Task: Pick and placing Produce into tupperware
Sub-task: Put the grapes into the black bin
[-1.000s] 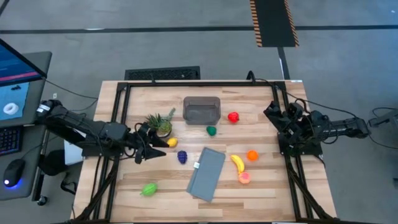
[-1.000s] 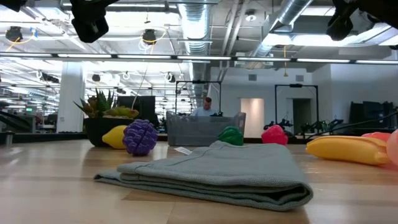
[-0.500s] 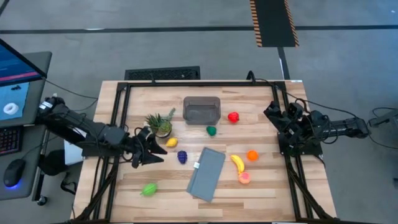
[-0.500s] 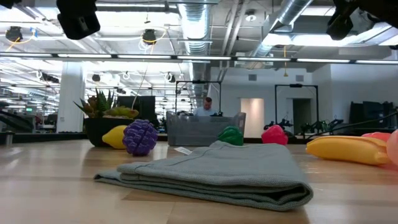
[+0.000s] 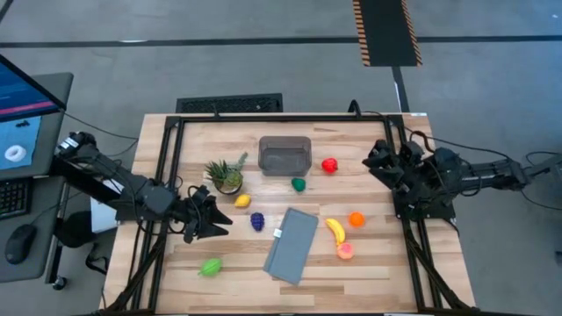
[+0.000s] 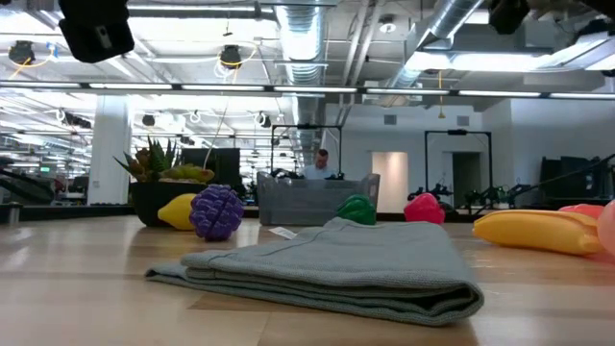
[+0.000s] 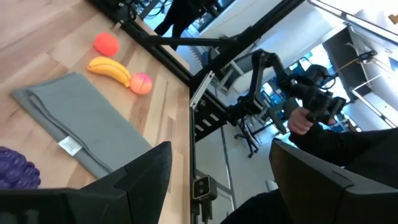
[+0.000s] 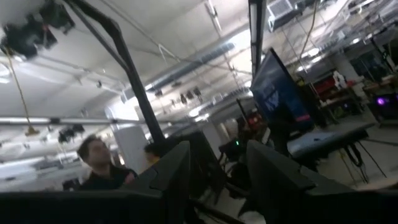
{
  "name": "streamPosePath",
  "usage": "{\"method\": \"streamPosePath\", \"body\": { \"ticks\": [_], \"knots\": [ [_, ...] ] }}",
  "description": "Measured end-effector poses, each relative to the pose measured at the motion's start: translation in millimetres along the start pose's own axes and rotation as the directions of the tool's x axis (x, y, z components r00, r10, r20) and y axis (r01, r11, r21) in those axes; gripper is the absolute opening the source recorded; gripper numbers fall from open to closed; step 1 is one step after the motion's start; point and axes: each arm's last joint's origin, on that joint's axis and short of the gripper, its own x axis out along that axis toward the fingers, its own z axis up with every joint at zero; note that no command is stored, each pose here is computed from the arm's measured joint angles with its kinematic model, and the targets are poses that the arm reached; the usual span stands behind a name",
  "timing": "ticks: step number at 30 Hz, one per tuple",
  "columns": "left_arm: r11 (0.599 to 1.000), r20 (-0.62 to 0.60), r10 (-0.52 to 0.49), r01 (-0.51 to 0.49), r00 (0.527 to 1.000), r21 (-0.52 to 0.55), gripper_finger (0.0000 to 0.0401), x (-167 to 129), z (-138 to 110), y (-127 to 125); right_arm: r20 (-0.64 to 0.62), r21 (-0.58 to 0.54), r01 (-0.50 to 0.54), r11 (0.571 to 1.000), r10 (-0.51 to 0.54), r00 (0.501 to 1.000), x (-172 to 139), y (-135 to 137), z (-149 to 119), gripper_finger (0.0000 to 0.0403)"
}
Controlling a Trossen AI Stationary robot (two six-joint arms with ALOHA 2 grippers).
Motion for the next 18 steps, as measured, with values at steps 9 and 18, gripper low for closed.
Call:
{"method": "streamPosePath", "body": {
  "ticks": [9,18],
  "knots": [
    [0.994,-0.106,0.075,-0.083,0.992,-0.071,0.0259,-3.0,-14.9,3.9,-0.097,-0.077,0.043,0.996,-0.051,0.994,10.7,7.9,18.9,0.0182],
    [0.990,-0.133,0.061,-0.076,0.989,-0.115,0.0259,-4.7,-19.9,0.8,-0.136,-0.082,0.075,0.994,-0.086,0.987,10.6,6.6,17.2,0.0181]
  ]
}}
